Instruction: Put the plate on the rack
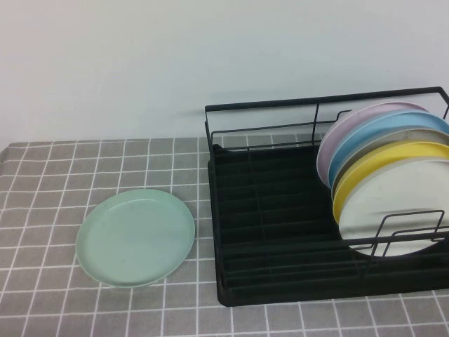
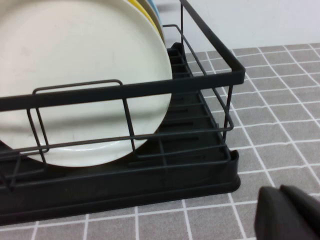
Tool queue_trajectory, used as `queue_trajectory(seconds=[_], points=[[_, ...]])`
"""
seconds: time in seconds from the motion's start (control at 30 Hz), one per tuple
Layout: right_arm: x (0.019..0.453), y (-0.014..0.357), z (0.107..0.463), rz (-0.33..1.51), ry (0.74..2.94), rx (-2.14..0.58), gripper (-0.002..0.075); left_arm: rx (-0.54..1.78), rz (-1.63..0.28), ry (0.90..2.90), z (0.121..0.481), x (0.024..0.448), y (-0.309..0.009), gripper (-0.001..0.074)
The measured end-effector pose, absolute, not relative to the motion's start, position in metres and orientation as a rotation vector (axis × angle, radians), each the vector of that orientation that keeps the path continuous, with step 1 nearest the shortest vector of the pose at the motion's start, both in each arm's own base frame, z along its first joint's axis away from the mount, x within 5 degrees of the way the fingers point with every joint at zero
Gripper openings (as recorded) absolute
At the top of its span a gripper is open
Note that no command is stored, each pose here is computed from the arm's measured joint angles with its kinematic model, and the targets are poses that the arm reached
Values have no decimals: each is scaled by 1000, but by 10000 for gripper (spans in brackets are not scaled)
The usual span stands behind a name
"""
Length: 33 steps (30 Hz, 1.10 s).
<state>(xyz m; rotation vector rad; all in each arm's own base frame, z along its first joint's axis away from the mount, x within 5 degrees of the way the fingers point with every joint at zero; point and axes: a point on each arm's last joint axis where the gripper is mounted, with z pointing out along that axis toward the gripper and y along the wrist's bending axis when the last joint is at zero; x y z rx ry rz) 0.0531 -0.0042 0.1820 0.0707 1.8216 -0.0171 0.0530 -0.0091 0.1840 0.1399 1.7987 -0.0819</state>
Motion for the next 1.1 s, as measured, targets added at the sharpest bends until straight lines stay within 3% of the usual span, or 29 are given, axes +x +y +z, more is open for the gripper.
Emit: queue_trajectory(seconds=[1.1], points=[[53,-5,183,-70,1818,11,-1,140,-81,1794,184,53,-9,-2]])
